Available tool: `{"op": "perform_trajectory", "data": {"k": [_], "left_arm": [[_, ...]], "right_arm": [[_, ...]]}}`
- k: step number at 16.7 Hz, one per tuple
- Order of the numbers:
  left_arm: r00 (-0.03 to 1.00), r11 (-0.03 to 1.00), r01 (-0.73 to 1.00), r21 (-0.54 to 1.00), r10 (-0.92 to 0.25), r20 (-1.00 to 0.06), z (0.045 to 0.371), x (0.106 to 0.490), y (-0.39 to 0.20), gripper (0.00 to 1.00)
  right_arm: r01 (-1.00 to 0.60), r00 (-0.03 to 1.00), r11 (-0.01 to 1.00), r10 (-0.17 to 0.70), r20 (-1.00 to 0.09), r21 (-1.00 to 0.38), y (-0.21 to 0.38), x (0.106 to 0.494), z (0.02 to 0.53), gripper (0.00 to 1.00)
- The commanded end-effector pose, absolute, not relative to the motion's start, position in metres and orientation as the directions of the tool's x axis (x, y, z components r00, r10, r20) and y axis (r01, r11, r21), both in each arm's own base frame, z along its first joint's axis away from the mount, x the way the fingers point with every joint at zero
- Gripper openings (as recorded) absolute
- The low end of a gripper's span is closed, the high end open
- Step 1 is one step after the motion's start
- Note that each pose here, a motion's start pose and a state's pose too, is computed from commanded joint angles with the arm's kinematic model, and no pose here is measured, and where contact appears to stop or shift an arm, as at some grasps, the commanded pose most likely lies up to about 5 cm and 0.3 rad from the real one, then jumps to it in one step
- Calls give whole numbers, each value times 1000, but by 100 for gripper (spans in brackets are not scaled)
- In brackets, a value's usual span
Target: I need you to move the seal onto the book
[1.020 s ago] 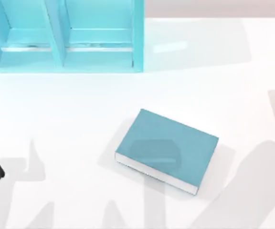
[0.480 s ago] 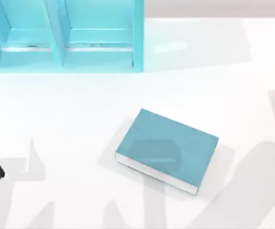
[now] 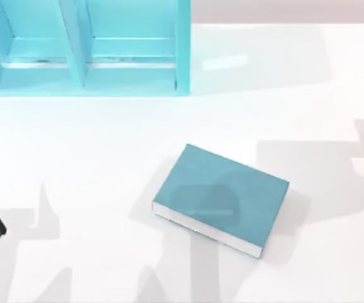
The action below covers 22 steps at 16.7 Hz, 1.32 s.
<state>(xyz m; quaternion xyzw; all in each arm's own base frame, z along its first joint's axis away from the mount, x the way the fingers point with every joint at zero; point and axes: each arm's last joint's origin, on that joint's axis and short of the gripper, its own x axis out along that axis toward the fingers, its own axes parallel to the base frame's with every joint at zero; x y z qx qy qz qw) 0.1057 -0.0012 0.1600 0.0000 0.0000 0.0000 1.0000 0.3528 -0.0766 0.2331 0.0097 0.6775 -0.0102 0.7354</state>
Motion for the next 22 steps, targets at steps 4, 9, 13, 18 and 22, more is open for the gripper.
{"op": "perform_trajectory", "data": {"k": [4, 9, 13, 18, 22], "left_arm": [[1000, 1000, 0, 0, 0, 0, 160, 106, -1, 100], [1000, 1000, 0, 0, 0, 0, 160, 106, -1, 100], [1000, 1000, 0, 0, 0, 0, 160, 106, -1, 100], [1000, 1000, 0, 0, 0, 0, 160, 106, -1, 100], [1000, 1000, 0, 0, 0, 0, 160, 106, -1, 100]], "right_arm": [[12, 53, 1000, 2, -999, 3, -23, 346, 269, 0], [11, 6, 1000, -2, -1000, -2, 3, 338, 283, 0], [16, 1, 1000, -1, -1000, 0, 2, 339, 280, 0], [16, -54, 999, -30, -998, -31, 59, 365, 251, 0], [33, -73, 997, -61, -995, -64, 145, 365, 221, 0]]}}
